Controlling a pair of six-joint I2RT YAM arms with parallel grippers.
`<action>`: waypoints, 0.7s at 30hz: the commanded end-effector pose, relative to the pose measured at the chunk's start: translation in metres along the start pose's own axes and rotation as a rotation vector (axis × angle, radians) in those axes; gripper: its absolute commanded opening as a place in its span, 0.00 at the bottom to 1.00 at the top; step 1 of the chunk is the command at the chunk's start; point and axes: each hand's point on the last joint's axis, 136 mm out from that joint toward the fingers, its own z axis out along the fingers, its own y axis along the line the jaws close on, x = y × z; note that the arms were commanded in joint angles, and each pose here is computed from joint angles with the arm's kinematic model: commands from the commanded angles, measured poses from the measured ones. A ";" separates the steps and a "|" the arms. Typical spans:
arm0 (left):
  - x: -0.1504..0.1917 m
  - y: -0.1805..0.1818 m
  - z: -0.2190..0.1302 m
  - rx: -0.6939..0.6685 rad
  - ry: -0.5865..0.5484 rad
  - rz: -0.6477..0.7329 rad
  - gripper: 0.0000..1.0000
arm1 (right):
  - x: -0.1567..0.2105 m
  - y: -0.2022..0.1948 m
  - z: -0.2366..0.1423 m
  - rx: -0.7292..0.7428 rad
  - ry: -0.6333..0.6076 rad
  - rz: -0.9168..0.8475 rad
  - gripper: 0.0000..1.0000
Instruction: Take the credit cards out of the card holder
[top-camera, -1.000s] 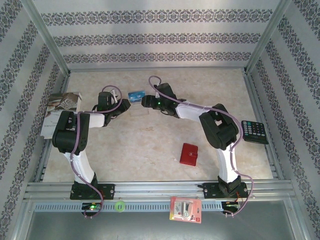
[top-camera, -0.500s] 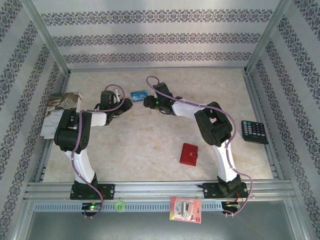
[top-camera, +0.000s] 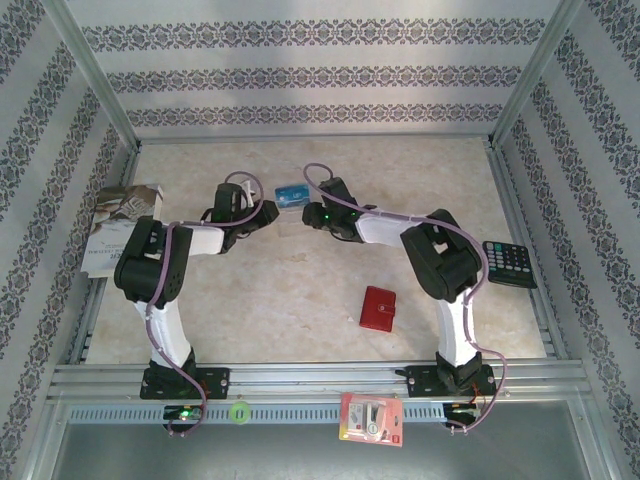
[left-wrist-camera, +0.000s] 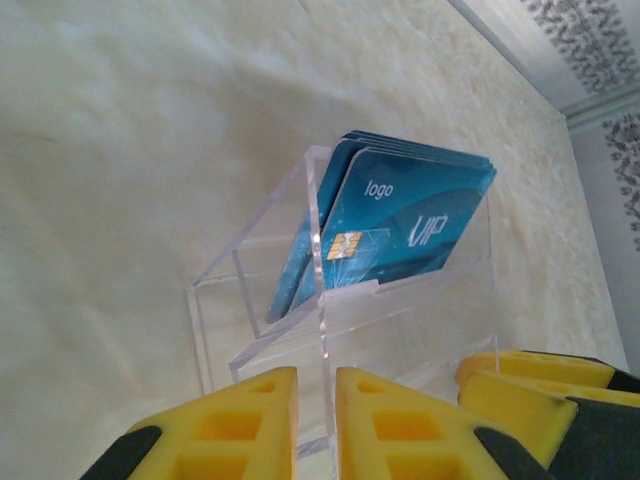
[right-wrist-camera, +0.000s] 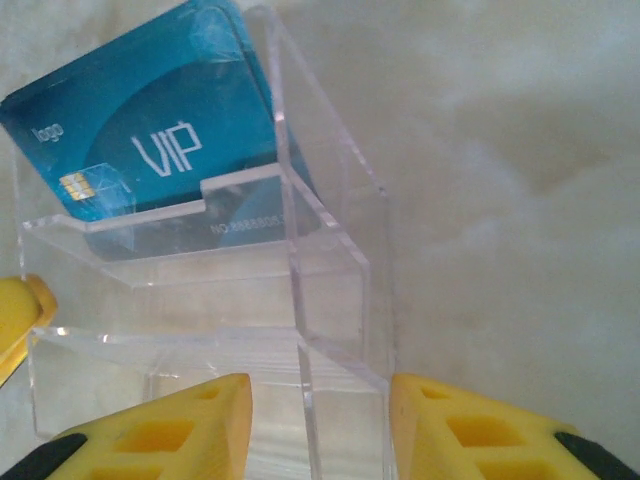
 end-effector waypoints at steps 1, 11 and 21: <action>0.024 -0.005 0.010 0.005 0.047 0.004 0.18 | 0.003 -0.015 -0.016 0.031 -0.033 0.033 0.40; 0.065 -0.036 0.010 0.041 0.091 0.026 0.17 | 0.028 -0.037 -0.063 0.045 -0.062 0.043 0.38; 0.103 -0.050 -0.007 0.060 0.087 0.008 0.17 | 0.050 -0.051 -0.082 0.048 -0.041 0.017 0.38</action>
